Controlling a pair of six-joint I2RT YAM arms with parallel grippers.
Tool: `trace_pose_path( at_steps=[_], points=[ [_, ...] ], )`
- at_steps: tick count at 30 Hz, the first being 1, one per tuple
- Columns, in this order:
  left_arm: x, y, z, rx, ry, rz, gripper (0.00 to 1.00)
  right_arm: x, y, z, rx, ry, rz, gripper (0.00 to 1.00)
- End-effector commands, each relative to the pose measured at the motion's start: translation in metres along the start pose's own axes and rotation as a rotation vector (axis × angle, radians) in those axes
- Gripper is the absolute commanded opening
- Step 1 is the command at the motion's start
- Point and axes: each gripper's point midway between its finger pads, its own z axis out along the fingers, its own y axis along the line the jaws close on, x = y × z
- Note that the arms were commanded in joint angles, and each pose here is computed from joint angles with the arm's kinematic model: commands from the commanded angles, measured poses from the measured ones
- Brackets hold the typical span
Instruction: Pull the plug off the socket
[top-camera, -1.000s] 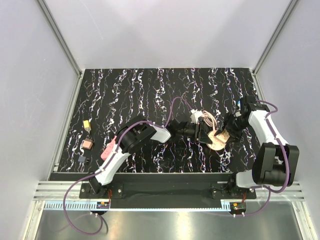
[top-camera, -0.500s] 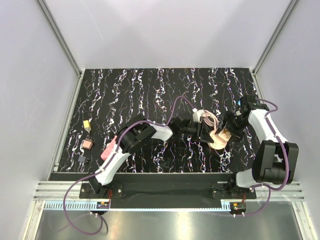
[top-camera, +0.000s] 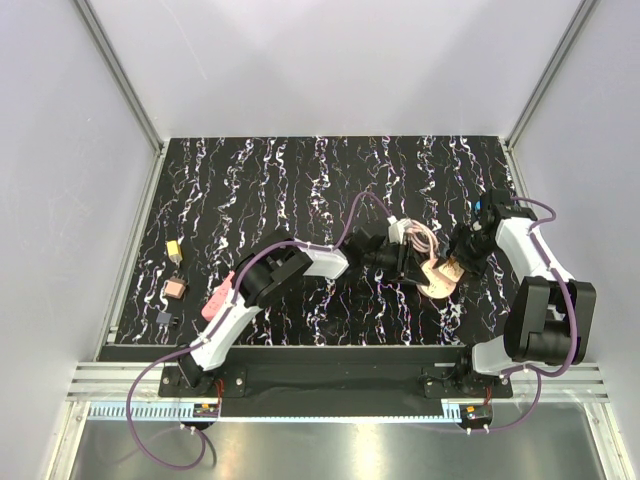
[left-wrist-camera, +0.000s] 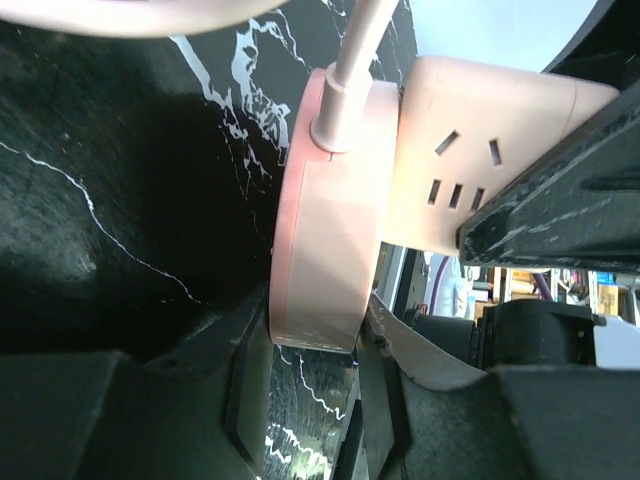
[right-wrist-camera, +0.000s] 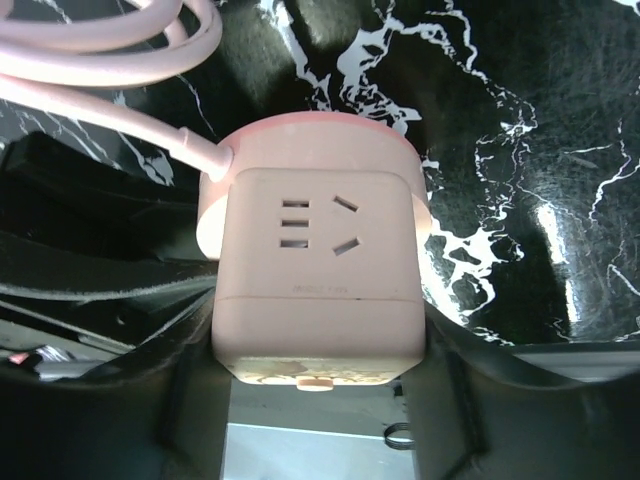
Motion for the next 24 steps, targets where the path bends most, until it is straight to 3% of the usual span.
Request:
trace_pose_path(
  at_steps=[1, 5, 6, 7, 14, 24],
  points=[
    [0.000, 0.030, 0.007, -0.125, -0.013, -0.048, 0.00, -0.004, 0.002, -0.003, -0.005, -0.044, -0.008, 0.41],
    [-0.002, 0.046, 0.006, -0.204, -0.024, -0.122, 0.00, -0.002, -0.002, -0.004, 0.009, -0.057, 0.002, 0.19],
    [-0.002, 0.050, 0.006, -0.218, -0.027, -0.137, 0.00, 0.000, -0.004, -0.004, 0.018, -0.054, 0.005, 0.05],
    [-0.002, 0.052, 0.006, -0.227, -0.030, -0.143, 0.00, 0.001, -0.004, -0.004, 0.019, -0.053, 0.010, 0.00],
    [-0.004, 0.057, 0.010, -0.312, -0.018, -0.134, 0.00, 0.003, -0.003, -0.018, 0.014, -0.089, 0.009, 0.00],
    [-0.005, 0.062, 0.014, -0.311, 0.001, -0.162, 0.00, 0.010, 0.006, -0.035, -0.044, -0.100, -0.010, 0.00]
  ],
)
